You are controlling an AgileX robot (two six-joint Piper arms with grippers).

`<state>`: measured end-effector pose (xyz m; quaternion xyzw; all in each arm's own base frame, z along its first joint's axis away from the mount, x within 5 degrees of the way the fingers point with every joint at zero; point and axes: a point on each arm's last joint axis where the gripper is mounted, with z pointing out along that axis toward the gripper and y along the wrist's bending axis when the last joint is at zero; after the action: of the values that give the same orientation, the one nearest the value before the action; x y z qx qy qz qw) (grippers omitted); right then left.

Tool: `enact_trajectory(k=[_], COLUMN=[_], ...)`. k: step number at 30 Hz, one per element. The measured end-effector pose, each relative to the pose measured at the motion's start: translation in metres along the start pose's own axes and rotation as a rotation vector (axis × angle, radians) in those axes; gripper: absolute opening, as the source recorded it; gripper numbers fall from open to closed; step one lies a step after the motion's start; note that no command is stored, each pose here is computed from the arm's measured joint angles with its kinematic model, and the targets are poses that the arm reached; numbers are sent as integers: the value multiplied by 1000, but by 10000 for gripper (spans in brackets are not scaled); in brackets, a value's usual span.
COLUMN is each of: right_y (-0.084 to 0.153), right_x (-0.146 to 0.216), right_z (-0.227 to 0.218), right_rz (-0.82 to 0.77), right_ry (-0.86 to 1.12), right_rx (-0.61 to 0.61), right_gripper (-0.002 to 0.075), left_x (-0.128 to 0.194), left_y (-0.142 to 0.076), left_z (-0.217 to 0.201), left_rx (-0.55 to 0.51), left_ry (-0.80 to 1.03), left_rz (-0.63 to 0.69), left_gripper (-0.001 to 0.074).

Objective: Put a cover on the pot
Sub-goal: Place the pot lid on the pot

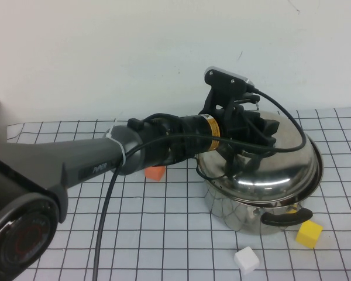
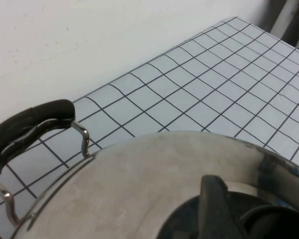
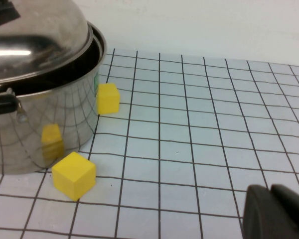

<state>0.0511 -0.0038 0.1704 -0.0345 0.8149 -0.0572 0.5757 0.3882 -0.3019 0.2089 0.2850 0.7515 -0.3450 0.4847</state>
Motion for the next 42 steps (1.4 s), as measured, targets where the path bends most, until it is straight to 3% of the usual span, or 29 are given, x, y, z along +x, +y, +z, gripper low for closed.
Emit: enact_trajectory(k=[11, 19, 42], right_y=[0, 0, 0], right_x=[0, 0, 0], right_z=[0, 0, 0], right_rz=[0, 0, 0], right_ry=[0, 0, 0], right_rx=[0, 0, 0], right_gripper=[10, 10, 10], left_x=[-14, 6, 8], left_y=[-3, -9, -9], left_z=[4, 18, 20], left_rx=[-17, -10, 8], left_ry=[-33, 21, 25], left_rz=[-4, 48, 131], left_gripper=[320, 320, 320])
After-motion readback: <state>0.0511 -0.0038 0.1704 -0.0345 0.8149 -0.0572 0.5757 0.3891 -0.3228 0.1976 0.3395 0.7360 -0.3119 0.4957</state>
